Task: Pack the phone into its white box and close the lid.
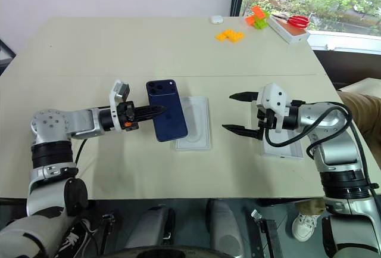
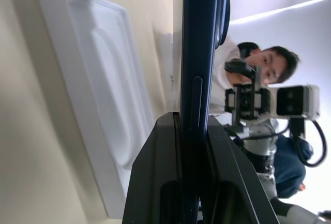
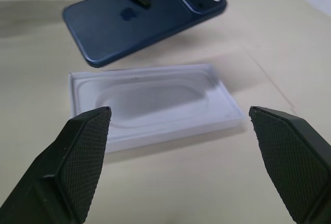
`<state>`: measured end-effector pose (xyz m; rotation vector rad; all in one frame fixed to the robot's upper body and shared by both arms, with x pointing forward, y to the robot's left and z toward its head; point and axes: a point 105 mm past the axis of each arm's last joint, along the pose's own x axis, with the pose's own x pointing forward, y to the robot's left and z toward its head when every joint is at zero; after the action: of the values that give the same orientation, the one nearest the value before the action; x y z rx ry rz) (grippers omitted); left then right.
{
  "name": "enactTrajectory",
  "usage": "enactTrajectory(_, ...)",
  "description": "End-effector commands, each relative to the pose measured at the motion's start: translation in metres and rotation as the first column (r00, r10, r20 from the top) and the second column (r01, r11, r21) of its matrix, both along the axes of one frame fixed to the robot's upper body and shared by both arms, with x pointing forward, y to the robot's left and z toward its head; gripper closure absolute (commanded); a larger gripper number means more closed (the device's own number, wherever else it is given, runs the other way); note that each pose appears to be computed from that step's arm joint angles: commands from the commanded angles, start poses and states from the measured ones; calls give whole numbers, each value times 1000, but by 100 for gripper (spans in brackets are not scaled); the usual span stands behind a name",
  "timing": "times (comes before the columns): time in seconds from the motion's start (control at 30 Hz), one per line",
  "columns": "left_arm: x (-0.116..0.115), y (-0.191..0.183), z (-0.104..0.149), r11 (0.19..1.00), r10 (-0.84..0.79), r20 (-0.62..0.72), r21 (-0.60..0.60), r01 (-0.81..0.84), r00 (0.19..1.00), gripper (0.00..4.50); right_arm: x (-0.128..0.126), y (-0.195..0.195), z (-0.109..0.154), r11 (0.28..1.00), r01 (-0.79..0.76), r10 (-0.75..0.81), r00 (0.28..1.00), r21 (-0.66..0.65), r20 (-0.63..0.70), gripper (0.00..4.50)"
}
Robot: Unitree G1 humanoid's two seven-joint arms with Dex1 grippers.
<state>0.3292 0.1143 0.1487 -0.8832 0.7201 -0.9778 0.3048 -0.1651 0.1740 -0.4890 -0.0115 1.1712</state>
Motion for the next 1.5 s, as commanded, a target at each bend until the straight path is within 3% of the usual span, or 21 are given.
enactTrajectory(0.03, 4, -10, 10, 1000, -22, 41, -11, 23, 999, 450, 0, 3, 6, 1000, -5, 5, 999, -1, 35, 3)
enactTrajectory(0.47, 9, -29, -4, 994, -87, 16, 66, 86, 996, 450, 1, 6, -2, 1000, 10, -10, 999, -23, 35, 3)
enactTrajectory(0.77, 20, -43, 0, 995, -94, 10, 34, 93, 996, 450, 3, 9, -5, 999, 12, -10, 999, -48, 49, 3)
enactTrajectory(1.37, 16, -46, -9, 991, -122, -2, 49, 122, 993, 450, 4, 9, -7, 998, 28, -23, 997, -64, 72, 3)
enactTrajectory(1.4, 15, -47, -9, 991, -124, -3, 48, 124, 992, 374, 3, 9, -8, 998, 28, -23, 997, -64, 71, 0)
enactTrajectory(1.47, 15, -48, -8, 990, -134, -4, 51, 134, 991, 326, 4, 9, -8, 997, 31, -26, 997, -67, 73, 0)
enactTrajectory(1.5, 15, -48, -7, 989, -137, -3, 52, 137, 991, 277, 5, 9, -9, 997, 32, -27, 997, -67, 73, 0)
